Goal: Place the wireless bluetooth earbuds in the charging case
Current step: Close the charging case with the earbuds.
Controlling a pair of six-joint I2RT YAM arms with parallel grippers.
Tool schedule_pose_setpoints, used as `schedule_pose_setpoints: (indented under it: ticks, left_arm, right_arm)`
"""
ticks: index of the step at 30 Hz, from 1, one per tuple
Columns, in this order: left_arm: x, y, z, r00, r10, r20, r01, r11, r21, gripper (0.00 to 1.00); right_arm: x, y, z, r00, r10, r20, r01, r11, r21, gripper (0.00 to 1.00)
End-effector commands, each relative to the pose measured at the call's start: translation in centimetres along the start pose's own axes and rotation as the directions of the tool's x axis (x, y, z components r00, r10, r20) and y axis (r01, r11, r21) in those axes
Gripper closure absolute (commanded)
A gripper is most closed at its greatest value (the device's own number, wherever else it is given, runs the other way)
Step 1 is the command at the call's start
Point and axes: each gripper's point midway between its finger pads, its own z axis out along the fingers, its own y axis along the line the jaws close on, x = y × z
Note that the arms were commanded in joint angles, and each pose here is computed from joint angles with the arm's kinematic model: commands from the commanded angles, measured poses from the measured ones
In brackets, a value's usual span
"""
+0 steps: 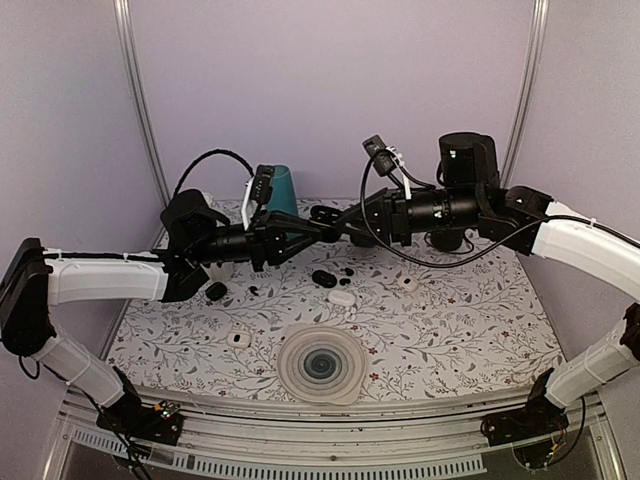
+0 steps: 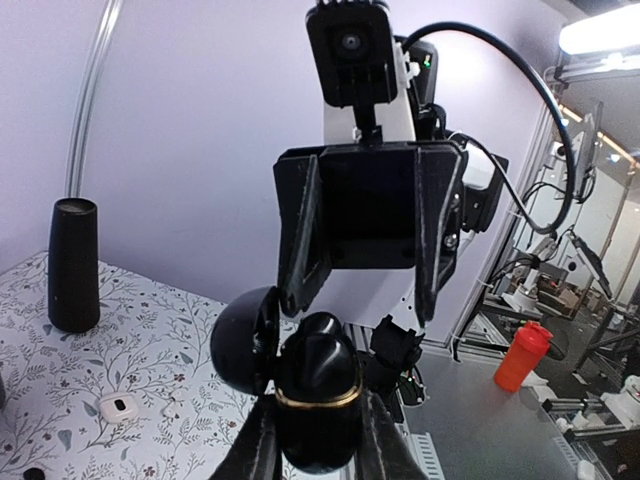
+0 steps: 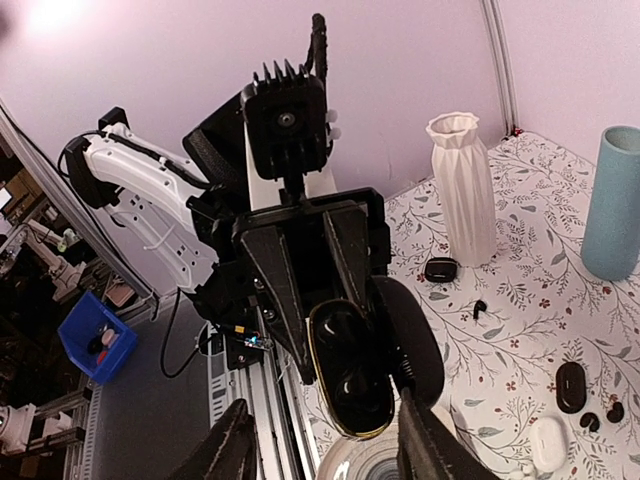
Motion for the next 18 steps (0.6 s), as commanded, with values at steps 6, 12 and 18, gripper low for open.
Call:
schedule_pose_setpoints:
  ticks: [6,12,18]
  left_arm:
    - [-1.1,-1.1,-0.4,0.998,0.054,0.029,-0.055,0.998,0.043,1.0]
    - [-1.5,-1.9,-0.5,0.997,0.074,0.033,-0.077,0.994,0.073,1.0]
    - [-1.4,-1.5,-0.2,0.998,0.061,0.027,-0.062,0.996,0.064,1.0]
  right_arm:
    - [-3.7,0.1,-3.2,0.99,0.027,0.138,-0.04,0.995,0.091,0.42]
    - [-2.9,-1.9,-2.6,0.978,0.168,0.124,-0.173,0.984,0.037,0.24]
    - [-2.3,-0.2,-0.2,0.967,0.245,0.068,-0.23,0.958,-0.173,0.13]
